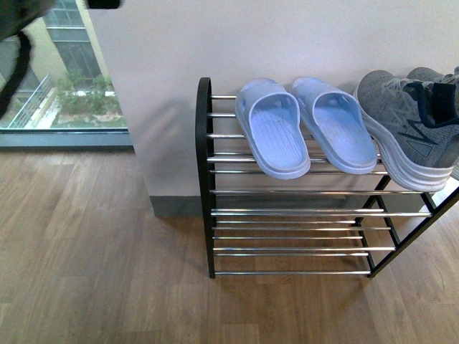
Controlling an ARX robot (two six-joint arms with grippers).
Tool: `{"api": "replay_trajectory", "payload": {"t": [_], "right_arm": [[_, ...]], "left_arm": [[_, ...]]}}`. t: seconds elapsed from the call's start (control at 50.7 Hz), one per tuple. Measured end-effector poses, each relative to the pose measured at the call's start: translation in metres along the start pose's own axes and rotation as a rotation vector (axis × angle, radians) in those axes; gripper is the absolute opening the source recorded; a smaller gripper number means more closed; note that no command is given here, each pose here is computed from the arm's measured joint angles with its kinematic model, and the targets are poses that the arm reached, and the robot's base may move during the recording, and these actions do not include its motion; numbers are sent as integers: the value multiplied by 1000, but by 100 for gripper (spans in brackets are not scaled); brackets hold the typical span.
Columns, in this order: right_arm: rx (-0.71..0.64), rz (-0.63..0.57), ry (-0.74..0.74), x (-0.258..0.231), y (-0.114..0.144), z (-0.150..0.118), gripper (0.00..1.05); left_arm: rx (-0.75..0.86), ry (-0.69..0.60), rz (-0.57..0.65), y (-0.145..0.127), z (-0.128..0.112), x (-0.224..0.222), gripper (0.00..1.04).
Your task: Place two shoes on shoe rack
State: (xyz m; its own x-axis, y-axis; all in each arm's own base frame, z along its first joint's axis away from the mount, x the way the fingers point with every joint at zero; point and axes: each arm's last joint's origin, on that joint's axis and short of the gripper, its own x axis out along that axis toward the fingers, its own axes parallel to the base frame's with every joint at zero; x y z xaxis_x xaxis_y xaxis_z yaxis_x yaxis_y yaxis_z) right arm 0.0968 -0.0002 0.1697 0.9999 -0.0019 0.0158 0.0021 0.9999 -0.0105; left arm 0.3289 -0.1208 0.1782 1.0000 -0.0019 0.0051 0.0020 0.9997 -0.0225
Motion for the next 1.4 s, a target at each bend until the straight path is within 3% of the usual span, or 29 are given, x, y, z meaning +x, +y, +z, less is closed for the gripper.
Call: {"api": "replay_trajectory", "payload": {"t": [0.276, 0.592, 1.086, 1.402], "right_arm": [[0, 0, 0, 0, 0, 0, 95], [0, 0, 0, 0, 0, 0, 95], [0, 0, 0, 0, 0, 0, 95], [0, 0, 0, 0, 0, 0, 95]], "left_arm": [[11, 20, -10, 58, -16, -69, 1], [14, 19, -3, 96, -13, -129, 1], [13, 18, 2, 120, -11, -171, 1], [13, 11, -2, 120, -10, -188, 1]]}}
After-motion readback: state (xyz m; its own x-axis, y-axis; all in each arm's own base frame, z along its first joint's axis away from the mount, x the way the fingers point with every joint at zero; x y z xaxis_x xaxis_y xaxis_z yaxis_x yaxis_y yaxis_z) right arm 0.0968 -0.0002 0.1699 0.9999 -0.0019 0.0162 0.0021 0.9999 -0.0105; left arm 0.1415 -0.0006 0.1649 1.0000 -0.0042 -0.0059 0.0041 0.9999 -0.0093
